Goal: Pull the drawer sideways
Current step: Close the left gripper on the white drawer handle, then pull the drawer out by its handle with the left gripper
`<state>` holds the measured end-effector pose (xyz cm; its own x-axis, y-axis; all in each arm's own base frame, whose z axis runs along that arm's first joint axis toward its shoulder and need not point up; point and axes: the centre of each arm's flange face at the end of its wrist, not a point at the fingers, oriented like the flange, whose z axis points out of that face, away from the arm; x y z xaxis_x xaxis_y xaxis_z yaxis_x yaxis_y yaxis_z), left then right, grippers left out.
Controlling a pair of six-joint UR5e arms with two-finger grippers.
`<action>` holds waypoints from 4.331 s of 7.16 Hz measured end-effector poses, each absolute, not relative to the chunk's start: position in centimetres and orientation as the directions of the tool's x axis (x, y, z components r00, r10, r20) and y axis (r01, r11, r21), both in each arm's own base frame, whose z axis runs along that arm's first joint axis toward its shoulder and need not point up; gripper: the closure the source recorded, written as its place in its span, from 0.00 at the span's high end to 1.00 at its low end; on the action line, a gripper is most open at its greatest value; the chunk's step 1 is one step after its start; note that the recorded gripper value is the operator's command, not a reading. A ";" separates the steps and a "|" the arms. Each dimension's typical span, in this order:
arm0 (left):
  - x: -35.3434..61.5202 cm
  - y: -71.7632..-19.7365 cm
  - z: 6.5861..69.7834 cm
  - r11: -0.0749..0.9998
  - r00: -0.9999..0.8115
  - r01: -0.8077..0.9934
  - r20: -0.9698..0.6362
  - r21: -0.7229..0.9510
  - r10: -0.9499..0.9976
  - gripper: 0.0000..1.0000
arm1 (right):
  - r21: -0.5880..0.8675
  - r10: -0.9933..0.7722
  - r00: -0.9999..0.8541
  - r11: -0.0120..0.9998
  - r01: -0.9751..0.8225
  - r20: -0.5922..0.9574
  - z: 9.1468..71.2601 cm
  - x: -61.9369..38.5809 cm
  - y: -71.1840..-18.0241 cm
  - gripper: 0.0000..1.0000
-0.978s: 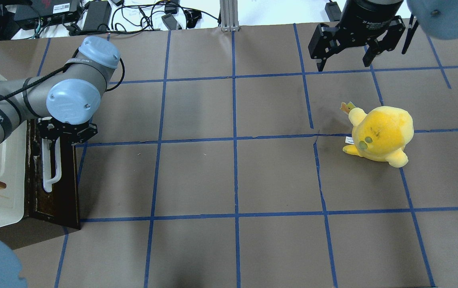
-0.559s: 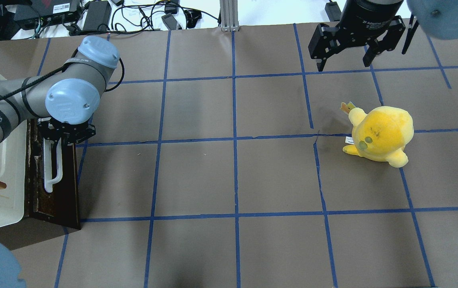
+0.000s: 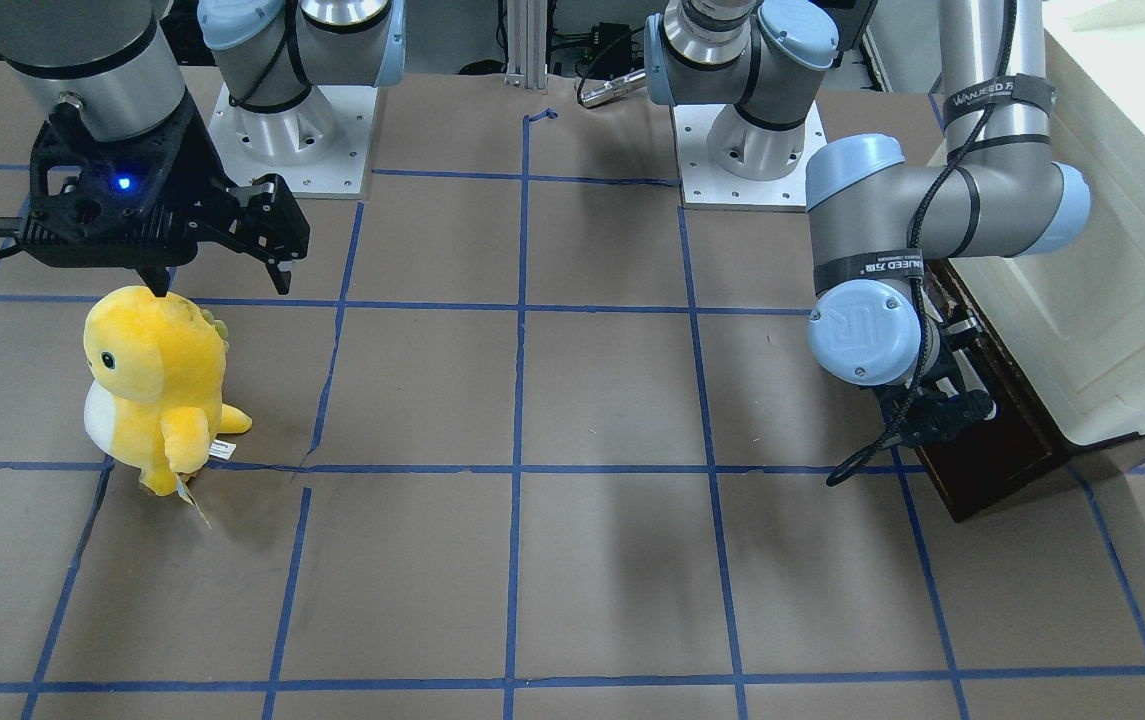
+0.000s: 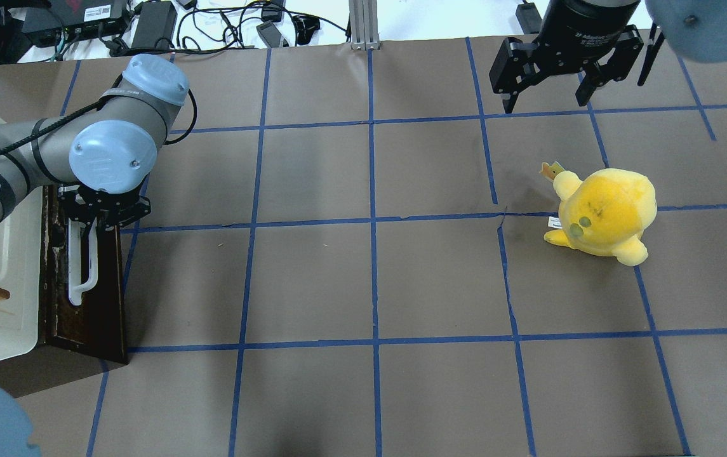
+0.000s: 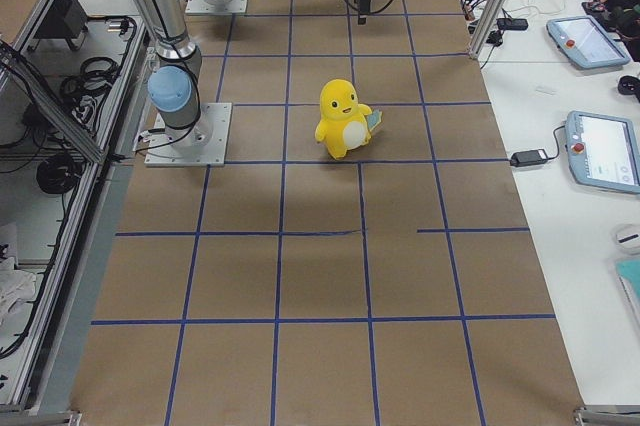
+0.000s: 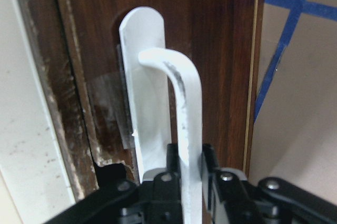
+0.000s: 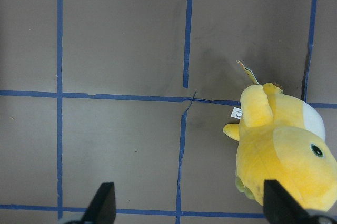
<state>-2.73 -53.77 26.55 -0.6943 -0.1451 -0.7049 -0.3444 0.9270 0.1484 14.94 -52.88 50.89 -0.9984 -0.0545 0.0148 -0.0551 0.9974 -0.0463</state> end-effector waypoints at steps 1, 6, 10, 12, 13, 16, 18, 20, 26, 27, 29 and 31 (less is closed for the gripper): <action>-2.8 -53.8 26.4 0.927 -0.694 -0.344 -0.705 0.152 -0.142 0.00 | -0.046 -0.055 -0.998 0.997 -0.055 0.015 50.9 14.9 -52.9 1.00; -3.2 -53.8 26.0 0.925 -0.692 -0.347 -0.708 0.156 -0.141 0.00 | -0.046 -0.055 -0.998 0.997 -0.055 0.015 50.9 14.9 -52.9 1.00; -3.5 -54.3 26.1 0.923 -0.700 -0.354 -0.697 0.153 -0.153 0.00 | -0.046 -0.054 -0.998 0.997 -0.055 0.016 50.9 14.9 -52.9 1.00; -3.7 -54.3 26.1 0.920 -0.697 -0.363 -0.698 0.149 -0.163 0.00 | -0.046 -0.054 -0.998 0.997 -0.055 0.016 50.9 14.9 -52.9 1.00; -4.2 -54.3 26.1 0.922 -0.697 -0.359 -0.699 0.147 -0.160 0.00 | -0.046 -0.054 -0.998 0.997 -0.055 0.016 50.9 14.9 -52.9 1.00; -6.1 -54.5 26.4 0.928 -0.697 -0.350 -0.698 0.132 -0.164 0.00 | -0.046 -0.054 -0.998 0.997 -0.055 0.015 50.9 14.9 -52.9 1.00; -6.6 -54.7 26.8 0.926 -0.706 -0.352 -0.688 0.136 -0.167 0.00 | -0.046 -0.055 -0.998 0.997 -0.056 0.015 50.9 14.9 -52.9 1.00; -7.6 -54.8 26.9 0.931 -0.708 -0.342 -0.686 0.131 -0.164 0.00 | -0.046 -0.055 -0.998 0.997 -0.055 0.015 50.9 14.9 -52.9 1.00; -9.8 -55.4 26.8 0.936 -0.730 -0.328 -0.664 0.127 -0.166 0.00 | -0.046 -0.055 -0.998 0.997 -0.055 0.015 50.9 14.9 -52.9 1.00; -10.1 -55.5 26.9 0.937 -0.733 -0.326 -0.659 0.125 -0.167 0.00 | -0.046 -0.054 -0.998 0.997 -0.055 0.015 50.9 14.9 -52.9 1.00; -11.1 -56.0 26.8 0.938 -0.739 -0.325 -0.651 0.118 -0.174 0.00 | -0.046 -0.054 -0.998 0.997 -0.055 0.015 50.9 14.9 -52.9 1.00; -12.5 -56.4 26.8 0.940 -0.738 -0.322 -0.652 0.114 -0.174 0.00 | -0.046 -0.054 -0.998 0.997 -0.055 0.015 50.9 14.9 -52.9 1.00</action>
<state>-12.55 -56.41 26.81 -0.7379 -0.1743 -0.6520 -0.3223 0.9398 0.1135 14.93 -52.88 50.89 -0.9984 -0.0545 0.0151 -0.0551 0.9974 -0.0463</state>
